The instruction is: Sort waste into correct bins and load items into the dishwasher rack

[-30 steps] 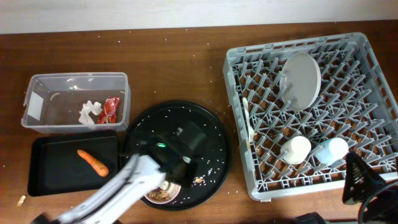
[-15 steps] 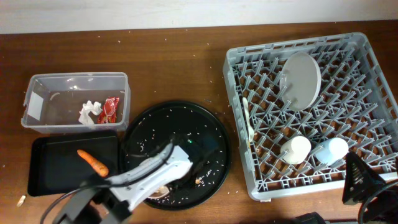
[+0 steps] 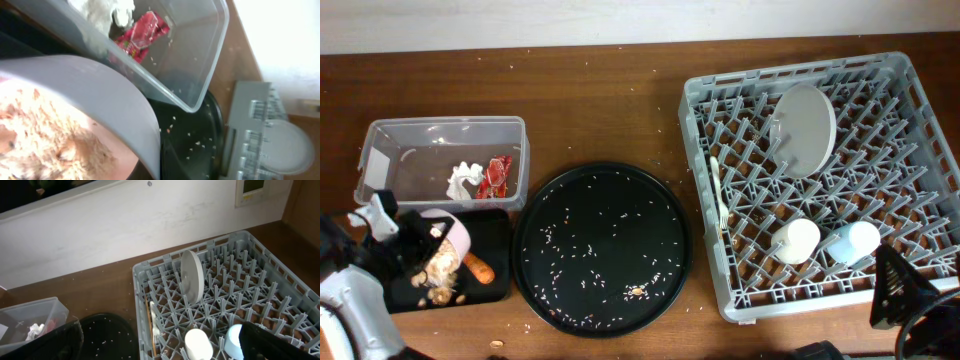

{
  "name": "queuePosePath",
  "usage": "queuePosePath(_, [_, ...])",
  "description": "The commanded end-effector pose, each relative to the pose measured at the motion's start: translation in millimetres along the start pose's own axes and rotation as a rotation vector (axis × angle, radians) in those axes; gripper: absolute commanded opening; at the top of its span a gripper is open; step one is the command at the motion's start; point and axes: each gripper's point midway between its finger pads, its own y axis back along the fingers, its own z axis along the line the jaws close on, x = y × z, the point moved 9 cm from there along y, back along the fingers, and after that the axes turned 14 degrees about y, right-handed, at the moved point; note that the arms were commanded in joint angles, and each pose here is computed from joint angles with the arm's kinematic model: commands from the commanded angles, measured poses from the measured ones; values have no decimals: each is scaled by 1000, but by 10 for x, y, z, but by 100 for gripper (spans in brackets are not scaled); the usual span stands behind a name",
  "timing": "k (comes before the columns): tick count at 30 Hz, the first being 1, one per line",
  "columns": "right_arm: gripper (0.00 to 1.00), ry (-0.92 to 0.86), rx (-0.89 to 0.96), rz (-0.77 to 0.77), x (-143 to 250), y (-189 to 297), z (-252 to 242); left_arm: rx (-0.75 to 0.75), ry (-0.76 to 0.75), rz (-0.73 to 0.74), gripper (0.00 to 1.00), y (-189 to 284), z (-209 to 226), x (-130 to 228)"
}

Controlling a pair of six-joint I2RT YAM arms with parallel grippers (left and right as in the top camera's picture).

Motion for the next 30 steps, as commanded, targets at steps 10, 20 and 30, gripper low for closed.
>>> queuePosePath(10, [99, 0, 3, -6, -4, 14, -5, 652, -195, -193, 0, 361, 372, 131])
queuePosePath(20, [99, 0, 3, -7, -5, 14, -5, 622, -167, -182, 0, 404, 374, 307])
queuePosePath(30, [99, 0, 3, -6, -4, 14, -5, 317, 25, -86, 0, 498, -214, -385])
